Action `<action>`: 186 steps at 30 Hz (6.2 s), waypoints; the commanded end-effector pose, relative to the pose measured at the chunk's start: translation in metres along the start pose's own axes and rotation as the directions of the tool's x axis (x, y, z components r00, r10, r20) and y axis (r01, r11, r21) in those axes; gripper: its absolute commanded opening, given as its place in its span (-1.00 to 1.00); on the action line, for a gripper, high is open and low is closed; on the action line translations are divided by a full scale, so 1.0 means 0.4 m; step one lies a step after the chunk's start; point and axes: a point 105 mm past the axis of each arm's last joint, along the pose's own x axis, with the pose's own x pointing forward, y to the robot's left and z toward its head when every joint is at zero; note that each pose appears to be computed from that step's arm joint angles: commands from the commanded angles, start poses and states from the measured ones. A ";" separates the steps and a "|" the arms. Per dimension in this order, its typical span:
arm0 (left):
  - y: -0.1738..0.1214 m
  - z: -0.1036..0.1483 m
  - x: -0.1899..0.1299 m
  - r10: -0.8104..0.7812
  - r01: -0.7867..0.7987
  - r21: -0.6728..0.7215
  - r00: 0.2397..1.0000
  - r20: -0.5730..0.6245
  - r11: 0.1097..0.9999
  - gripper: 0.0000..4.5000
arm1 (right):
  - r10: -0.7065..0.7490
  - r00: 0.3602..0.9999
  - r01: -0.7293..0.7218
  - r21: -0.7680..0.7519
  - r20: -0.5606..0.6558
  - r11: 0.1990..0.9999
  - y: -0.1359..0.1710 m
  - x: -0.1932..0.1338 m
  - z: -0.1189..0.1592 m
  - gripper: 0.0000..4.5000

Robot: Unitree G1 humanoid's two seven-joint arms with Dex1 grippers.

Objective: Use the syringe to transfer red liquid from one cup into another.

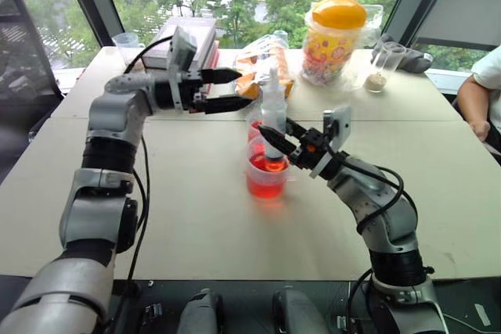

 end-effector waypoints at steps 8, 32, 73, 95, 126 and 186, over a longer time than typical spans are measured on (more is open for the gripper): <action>-0.009 0.038 -0.063 0.104 -0.105 0.029 0.994 0.037 0.994 0.97 | -0.008 0.987 0.019 -0.067 0.160 0.998 -0.063 0.048 0.182 -0.38; 0.025 0.161 0.077 0.046 -0.068 0.118 0.983 0.179 0.991 0.97 | -0.101 0.982 0.123 -0.137 0.160 0.983 -0.220 0.179 0.064 -0.38; 0.041 0.125 0.183 -0.035 0.026 0.081 0.992 0.119 0.996 -0.99 | 0.005 0.983 0.032 -0.198 0.183 0.980 -0.160 0.212 0.116 -0.38; 0.047 0.096 0.169 -0.028 0.022 0.066 0.996 0.085 0.998 -0.99 | 0.058 0.971 -0.015 -0.181 0.232 0.983 -0.110 0.220 0.245 -0.38; 0.079 0.181 0.044 0.062 -0.080 0.105 0.984 0.167 0.991 0.97 | 0.051 0.995 -0.040 -0.124 0.082 0.991 -0.102 0.208 0.133 -0.38; -0.138 -0.089 -0.037 0.004 -0.005 -0.090 1.000 -0.007 0.996 1.00 | -0.409 0.584 0.482 -0.106 -0.702 0.870 -0.339 -0.272 0.115 0.96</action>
